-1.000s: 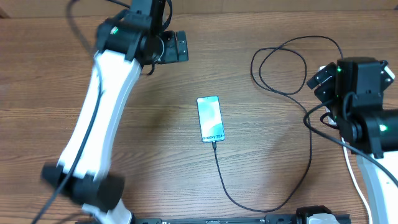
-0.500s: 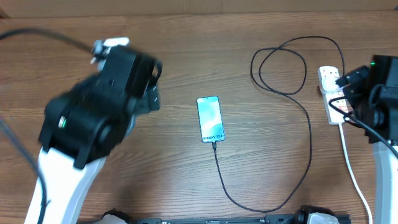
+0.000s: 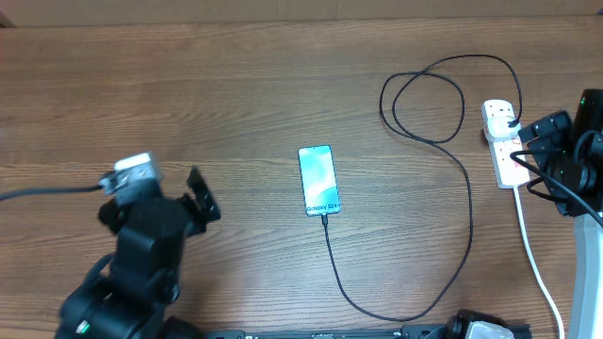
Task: Plug charger to phone and switch on socket
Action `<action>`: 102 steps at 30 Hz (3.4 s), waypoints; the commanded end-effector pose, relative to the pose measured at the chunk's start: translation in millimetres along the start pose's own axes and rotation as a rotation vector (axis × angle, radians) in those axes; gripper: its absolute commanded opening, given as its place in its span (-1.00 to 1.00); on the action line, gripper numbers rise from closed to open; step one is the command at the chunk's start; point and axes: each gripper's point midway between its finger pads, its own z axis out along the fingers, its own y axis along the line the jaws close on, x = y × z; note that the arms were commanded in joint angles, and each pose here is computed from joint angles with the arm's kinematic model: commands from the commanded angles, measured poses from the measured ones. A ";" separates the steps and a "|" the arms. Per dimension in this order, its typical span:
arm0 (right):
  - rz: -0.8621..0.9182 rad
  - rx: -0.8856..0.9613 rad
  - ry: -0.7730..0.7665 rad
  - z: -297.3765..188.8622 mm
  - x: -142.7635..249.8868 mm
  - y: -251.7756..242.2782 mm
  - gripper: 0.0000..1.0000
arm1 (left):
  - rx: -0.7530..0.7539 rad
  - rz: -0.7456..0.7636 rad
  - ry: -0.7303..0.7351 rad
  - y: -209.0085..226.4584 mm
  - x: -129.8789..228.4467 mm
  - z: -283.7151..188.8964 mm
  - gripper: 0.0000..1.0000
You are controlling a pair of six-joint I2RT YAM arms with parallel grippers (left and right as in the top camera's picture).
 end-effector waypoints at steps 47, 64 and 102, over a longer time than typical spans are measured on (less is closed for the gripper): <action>-0.019 0.104 0.434 233.3 -19.5 35.8 -0.92 | -0.747 0.188 -0.284 110.2 -84.0 25.0 0.99; -0.017 0.106 0.449 262.5 -11.6 35.2 -0.92 | -0.752 -0.034 -0.518 148.2 -101.5 -74.4 0.99; -0.021 -0.966 -0.456 -235.6 -151.5 100.8 -0.92 | -0.696 -0.260 -0.786 193.9 -59.6 -199.8 0.99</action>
